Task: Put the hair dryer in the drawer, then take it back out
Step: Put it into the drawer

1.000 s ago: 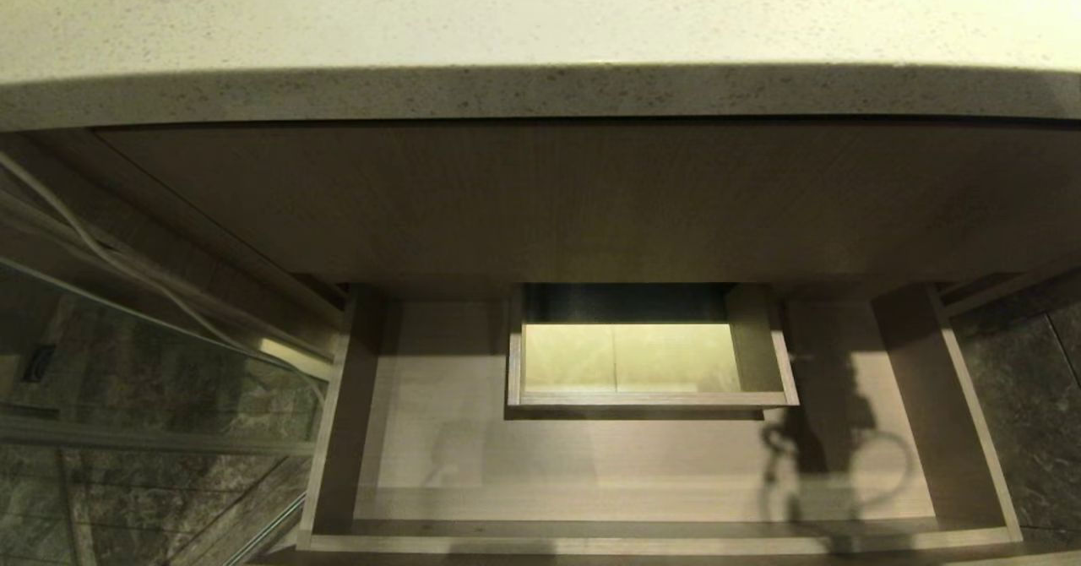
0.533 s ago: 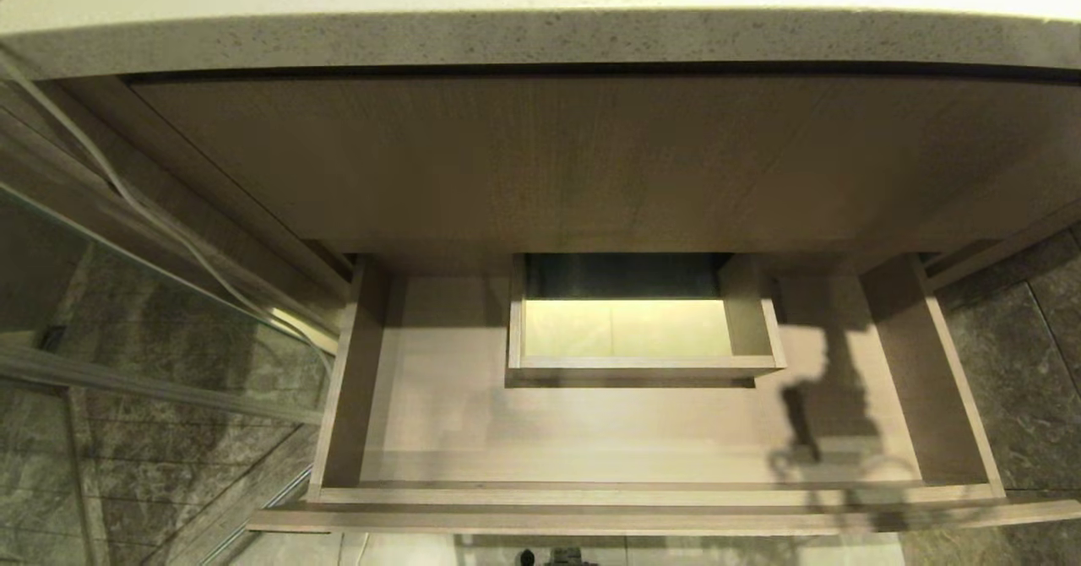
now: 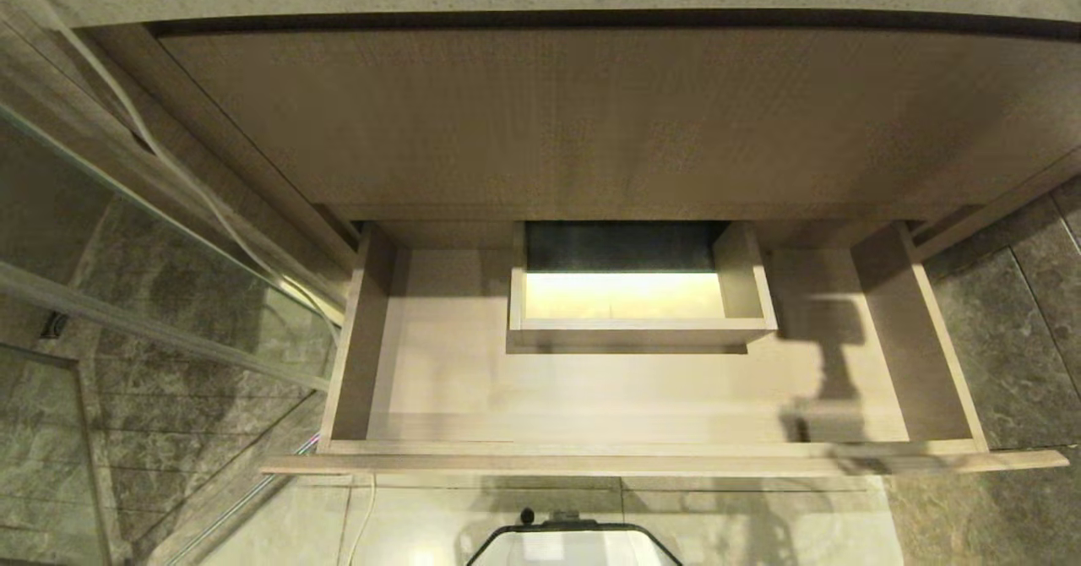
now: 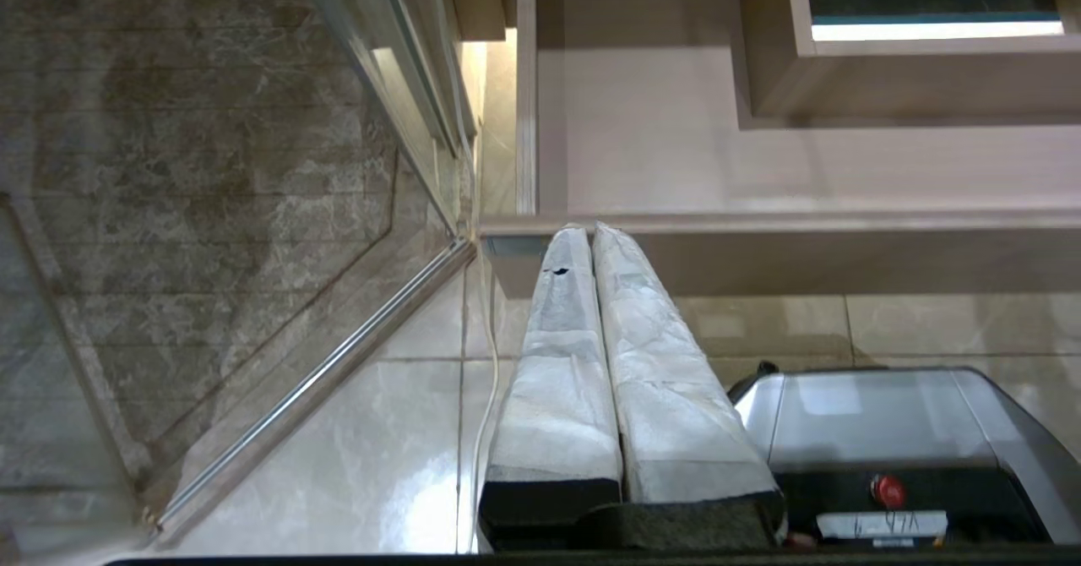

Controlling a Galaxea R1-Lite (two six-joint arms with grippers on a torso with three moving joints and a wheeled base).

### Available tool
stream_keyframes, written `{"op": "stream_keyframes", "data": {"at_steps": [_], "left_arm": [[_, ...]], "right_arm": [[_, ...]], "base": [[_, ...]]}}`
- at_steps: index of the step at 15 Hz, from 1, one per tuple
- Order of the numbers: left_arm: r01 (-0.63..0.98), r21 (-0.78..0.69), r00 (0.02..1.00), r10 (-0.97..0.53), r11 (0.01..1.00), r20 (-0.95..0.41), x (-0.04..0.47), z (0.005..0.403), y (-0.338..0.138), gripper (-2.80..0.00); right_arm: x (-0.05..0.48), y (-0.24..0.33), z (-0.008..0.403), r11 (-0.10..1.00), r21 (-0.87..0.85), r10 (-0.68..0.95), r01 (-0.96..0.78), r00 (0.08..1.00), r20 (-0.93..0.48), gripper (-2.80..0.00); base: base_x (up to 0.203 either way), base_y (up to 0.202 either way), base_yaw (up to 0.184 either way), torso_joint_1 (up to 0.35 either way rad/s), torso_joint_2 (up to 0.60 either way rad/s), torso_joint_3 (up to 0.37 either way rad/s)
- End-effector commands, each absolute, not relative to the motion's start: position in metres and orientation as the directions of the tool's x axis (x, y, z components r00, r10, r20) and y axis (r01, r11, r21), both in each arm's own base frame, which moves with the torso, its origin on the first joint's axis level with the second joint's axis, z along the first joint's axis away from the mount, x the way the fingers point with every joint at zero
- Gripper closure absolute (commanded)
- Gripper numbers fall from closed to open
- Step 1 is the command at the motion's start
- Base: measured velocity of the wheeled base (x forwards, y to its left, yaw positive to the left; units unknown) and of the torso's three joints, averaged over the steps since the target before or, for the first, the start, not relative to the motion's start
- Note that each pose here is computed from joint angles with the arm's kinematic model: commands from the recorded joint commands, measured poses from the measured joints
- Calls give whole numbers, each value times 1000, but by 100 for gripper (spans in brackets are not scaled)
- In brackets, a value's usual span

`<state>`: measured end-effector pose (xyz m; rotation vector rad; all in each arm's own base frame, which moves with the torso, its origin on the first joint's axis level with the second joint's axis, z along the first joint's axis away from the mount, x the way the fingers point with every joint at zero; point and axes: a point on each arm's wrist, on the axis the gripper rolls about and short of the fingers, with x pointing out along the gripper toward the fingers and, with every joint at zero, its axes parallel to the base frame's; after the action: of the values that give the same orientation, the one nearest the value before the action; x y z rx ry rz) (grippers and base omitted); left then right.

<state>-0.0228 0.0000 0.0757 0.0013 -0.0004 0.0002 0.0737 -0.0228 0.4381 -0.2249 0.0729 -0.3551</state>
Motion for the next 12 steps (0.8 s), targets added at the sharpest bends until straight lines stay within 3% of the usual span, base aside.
{"op": "stream_keyframes", "data": {"at_steps": [1,4,8,12], "left_arm": [[-2,2,1000,2,1000,2,-23,76,0,0],[-2,2,1000,2,1000,2,-23,76,0,0],[-2,2,1000,2,1000,1,-23,76,0,0],[-1,2,1000,1,1000,2,-23,76,0,0]], "right_arm": [[70,-22,437,912,-232,-354,338,935,-32,0],[71,-22,436,912,-234,-354,336,934,-38,0],[72,-22,435,911,-235,-359,339,933,-43,0],[66,-21,430,912,-235,-357,336,933,-50,0]], "base": [[0,0,0,-328,-91,-395],[0,0,0,-168,-46,-199],[0,0,0,-32,14,-19],[0,0,0,-251,381,125]]}}
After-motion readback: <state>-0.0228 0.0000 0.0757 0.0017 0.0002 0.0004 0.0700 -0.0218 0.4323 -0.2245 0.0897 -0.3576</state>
